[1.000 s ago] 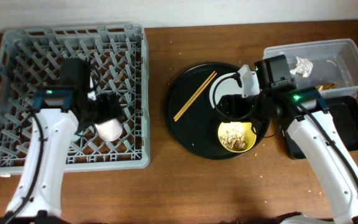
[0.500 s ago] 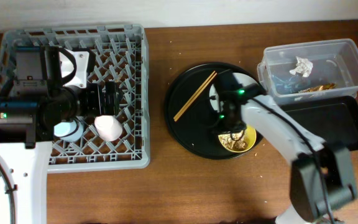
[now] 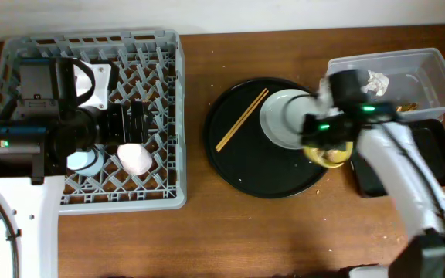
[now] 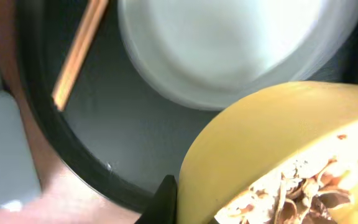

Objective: Sort waste into correct bins and load items into the dishwasher rack
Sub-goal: 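Lift the yellow bowl with the right gripper and tip scraps onto the black tray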

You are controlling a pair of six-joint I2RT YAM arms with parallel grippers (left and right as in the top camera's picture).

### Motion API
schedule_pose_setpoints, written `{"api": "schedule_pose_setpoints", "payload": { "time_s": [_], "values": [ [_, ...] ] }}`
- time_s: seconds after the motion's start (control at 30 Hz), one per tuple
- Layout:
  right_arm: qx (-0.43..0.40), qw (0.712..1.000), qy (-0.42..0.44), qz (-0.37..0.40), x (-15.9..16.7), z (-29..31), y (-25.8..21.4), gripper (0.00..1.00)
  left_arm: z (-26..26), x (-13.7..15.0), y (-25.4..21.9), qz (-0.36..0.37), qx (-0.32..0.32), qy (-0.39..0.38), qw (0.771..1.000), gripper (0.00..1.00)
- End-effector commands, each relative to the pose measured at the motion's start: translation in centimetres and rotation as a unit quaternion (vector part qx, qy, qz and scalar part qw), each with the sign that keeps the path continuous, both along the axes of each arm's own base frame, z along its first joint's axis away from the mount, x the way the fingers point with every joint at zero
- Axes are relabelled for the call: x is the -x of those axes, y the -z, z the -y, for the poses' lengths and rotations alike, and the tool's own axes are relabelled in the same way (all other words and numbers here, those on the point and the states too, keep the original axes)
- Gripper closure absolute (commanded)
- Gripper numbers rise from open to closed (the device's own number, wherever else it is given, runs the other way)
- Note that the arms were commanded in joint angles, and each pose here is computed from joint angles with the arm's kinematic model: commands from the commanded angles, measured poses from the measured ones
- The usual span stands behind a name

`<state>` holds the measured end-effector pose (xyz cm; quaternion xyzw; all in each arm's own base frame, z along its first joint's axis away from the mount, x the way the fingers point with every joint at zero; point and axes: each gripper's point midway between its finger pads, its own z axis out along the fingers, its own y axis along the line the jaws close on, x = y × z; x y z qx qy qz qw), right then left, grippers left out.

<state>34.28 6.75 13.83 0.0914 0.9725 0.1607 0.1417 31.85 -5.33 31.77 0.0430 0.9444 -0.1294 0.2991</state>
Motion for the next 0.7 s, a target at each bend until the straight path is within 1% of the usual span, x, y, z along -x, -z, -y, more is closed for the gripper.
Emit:
{"api": "schedule_pose_setpoints", "payload": {
  "time_s": [0.0, 0.1, 0.17, 0.2, 0.3, 0.37, 0.43, 0.47, 0.6, 0.63, 0.67],
  "values": [
    [-0.12, 0.991, -0.012, 0.052, -0.7, 2.9, -2.8, 0.96, 0.2, 0.0, -0.3, 0.005, 0.0, 0.011, 1.0, 0.01],
    [-0.2, 0.975, 0.023, 0.095, -1.2, 8.2, -3.0, 0.96, 0.2, 0.0, -0.3, 0.005, 0.0, 0.011, 1.0, 0.01],
    [-0.237, 0.961, 0.039, 0.139, -1.4, 11.5, -2.6, 0.96, 0.2, 0.0, -0.3, 0.005, 0.0, 0.011, 1.0, 0.01],
    [-0.263, 0.949, 0.055, 0.162, -1.5, 13.1, -2.3, 0.96, 0.2, 0.0, -0.3, 0.005, 0.0, 0.011, 1.0, 0.01],
    [-0.334, 0.917, 0.079, 0.203, -1.0, 15.1, -2.0, 0.96, 0.2, 0.0, -0.2, 0.005, 0.0, 0.011, 1.0, 0.01],
    [-0.373, 0.887, 0.078, 0.261, -0.3, 16.6, -1.9, 0.96, 0.2, 0.0, -0.2, 0.004, 0.0, 0.011, 1.0, 0.01],
    [-0.403, 0.854, 0.061, 0.324, 0.7, 17.5, -3.4, 0.96, 0.2, 0.0, -0.2, 0.004, 0.0, 0.011, 1.0, 0.01],
    [-0.409, 0.846, 0.066, 0.336, 1.1, 18.1, -3.9, 0.96, 0.2, 0.0, -0.2, 0.004, 0.0, 0.011, 1.0, 0.01],
    [-0.419, 0.841, 0.073, 0.334, 1.3, 18.2, -4.1, 0.96, 0.2, 0.0, -0.3, 0.005, 0.0, 0.011, 1.0, 0.01],
    [-0.412, 0.845, 0.073, 0.334, 1.3, 18.3, -3.9, 0.96, 0.2, 0.0, -0.2, 0.005, 0.0, 0.011, 1.0, 0.01],
    [-0.393, 0.859, 0.087, 0.316, 1.1, 18.7, -2.8, 0.96, 0.2, 0.0, -0.3, 0.005, 0.0, 0.011, 1.0, 0.01]
  ]
}}
